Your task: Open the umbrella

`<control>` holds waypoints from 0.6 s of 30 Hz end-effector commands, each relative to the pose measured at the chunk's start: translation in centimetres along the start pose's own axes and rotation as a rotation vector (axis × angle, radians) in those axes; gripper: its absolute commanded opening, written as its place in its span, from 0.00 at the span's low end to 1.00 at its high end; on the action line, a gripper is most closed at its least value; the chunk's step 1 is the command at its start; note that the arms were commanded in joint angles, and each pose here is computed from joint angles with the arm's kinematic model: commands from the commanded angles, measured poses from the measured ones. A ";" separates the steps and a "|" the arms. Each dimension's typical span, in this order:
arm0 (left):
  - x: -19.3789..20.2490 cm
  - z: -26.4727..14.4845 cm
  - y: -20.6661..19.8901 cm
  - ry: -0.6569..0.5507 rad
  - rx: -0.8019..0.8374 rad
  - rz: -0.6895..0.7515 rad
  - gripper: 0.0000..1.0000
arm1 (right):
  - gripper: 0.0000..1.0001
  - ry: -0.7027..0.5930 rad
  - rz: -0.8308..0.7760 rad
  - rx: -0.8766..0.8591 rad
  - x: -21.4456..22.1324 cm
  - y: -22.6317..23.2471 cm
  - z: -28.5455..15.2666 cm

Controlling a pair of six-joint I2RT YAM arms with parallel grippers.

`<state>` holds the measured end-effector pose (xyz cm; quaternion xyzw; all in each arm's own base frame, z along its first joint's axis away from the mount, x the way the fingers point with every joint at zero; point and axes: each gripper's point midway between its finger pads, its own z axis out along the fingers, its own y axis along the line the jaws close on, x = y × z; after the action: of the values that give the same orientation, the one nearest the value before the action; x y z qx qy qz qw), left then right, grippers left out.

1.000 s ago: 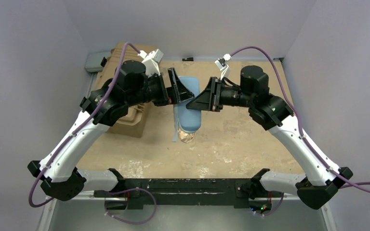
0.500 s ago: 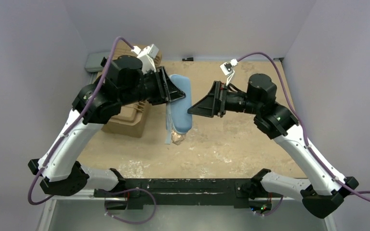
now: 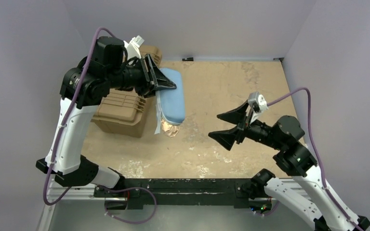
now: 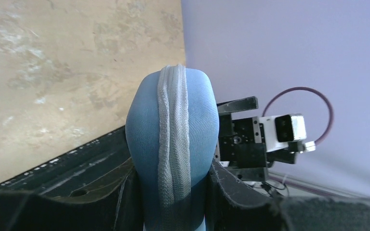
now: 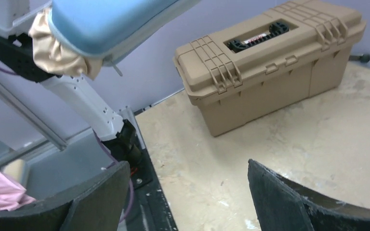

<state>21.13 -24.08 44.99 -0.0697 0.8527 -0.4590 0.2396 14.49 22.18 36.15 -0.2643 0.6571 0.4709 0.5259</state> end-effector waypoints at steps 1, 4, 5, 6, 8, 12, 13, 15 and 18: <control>0.7 -1.3 -4.7 0.099 0.198 -0.077 0.00 | 0.87 -0.204 -0.235 -0.114 -3.4 1.7 0.2; 0.6 -0.9 -5.4 0.113 0.232 -0.079 0.00 | 0.84 -0.211 -0.275 -0.147 -4.0 2.2 0.5; 0.5 -0.7 -5.3 0.115 0.231 -0.079 0.00 | 0.82 -0.208 -0.288 -0.162 -4.1 2.5 0.6; 0.5 -0.4 -5.4 0.124 0.242 -0.076 0.00 | 0.79 -0.197 -0.298 -0.174 -4.2 2.6 0.9; 0.7 0.1 -5.6 0.140 0.272 -0.077 0.00 | 0.76 -0.192 -0.314 -0.189 -4.6 2.9 1.3; 0.6 1.0 -6.1 0.143 0.331 -0.086 0.00 | 0.71 -0.196 -0.338 -0.230 -5.5 4.0 1.6; 0.6 1.2 -6.1 0.143 0.332 -0.086 0.00 | 0.69 -0.198 -0.339 -0.237 -5.8 4.3 1.7; 0.5 1.6 -6.0 0.133 0.325 -0.079 0.00 | 0.64 -0.210 -0.350 -0.246 -6.5 4.8 1.7; 0.2 2.1 -6.0 0.113 0.322 -0.074 0.00 | 0.61 -0.221 -0.358 -0.253 -7.3 5.2 1.8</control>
<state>22.17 -28.60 44.52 -0.0617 0.8213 -0.5464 0.1519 14.35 25.25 40.33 -0.3718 0.5351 0.4740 0.5923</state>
